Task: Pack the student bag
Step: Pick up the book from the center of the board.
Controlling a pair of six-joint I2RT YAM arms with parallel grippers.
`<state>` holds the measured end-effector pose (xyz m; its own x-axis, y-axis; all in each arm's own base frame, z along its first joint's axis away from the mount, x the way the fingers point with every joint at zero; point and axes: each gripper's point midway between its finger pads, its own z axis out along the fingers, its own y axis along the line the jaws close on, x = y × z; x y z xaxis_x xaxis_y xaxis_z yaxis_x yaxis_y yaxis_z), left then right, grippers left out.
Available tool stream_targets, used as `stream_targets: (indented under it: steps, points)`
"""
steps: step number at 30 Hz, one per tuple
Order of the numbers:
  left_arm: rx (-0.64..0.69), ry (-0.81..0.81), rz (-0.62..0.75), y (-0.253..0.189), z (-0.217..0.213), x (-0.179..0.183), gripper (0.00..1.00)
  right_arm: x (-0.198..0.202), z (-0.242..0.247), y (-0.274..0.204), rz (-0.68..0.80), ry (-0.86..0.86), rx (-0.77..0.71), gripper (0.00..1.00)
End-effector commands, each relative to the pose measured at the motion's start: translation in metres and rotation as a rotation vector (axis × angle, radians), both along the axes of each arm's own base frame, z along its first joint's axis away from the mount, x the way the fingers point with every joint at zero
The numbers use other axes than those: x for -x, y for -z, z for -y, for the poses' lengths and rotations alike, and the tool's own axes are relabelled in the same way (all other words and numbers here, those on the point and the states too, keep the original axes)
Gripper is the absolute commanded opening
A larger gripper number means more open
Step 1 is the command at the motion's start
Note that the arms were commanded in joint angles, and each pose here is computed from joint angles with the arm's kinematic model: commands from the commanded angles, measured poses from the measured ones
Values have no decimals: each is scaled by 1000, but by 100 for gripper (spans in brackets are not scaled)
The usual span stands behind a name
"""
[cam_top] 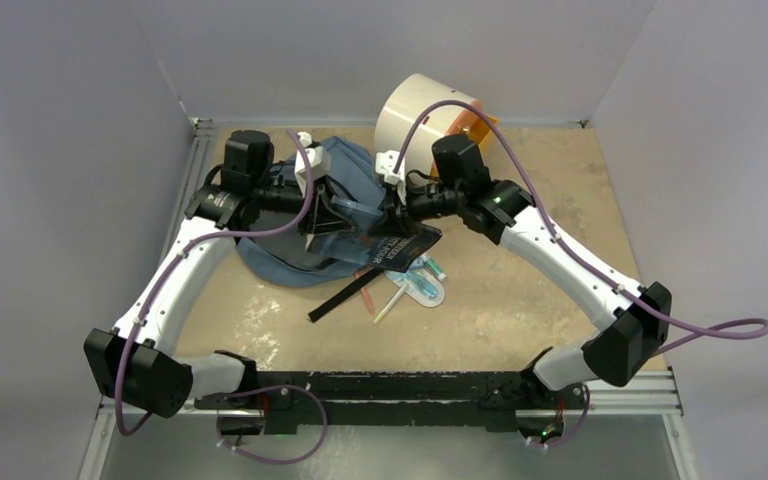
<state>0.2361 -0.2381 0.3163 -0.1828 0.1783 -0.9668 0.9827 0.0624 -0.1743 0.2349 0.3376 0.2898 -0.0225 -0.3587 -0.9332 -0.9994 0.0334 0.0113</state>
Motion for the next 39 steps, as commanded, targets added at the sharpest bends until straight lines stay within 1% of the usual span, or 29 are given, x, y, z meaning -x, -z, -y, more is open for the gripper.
stream_targets:
  steps: [1, 4, 5, 6, 8, 16, 22, 28, 39]
  points:
    - [98, 75, 136, -47, 1, 18, 15, 16, 4, -18, 11, -22, -54, 0]
    - [101, 71, 130, -46, 0, 22, 27, 20, 9, -27, 4, 3, -79, 0]
    - [100, 68, 129, -46, -1, 23, 33, 22, 10, -29, 1, 6, -84, 0]
    - [100, 66, 131, -46, -1, 25, 41, 24, 12, -31, -1, 11, -91, 0]
    - [100, 66, 133, -45, -2, 27, 45, 29, 17, -36, 1, 15, -102, 0]
    - [134, 152, 111, -46, -1, 41, 46, 49, 36, -81, 71, 20, -203, 0]
    - [143, 171, 92, -45, 1, 41, 47, 58, 37, -98, 87, -14, -243, 0]
    - [152, 191, 81, -46, 2, 41, 47, 51, 28, -102, 73, -23, -260, 0]
    - [139, 169, 61, -40, 2, 36, 47, 37, 14, -122, 90, -34, -310, 0]
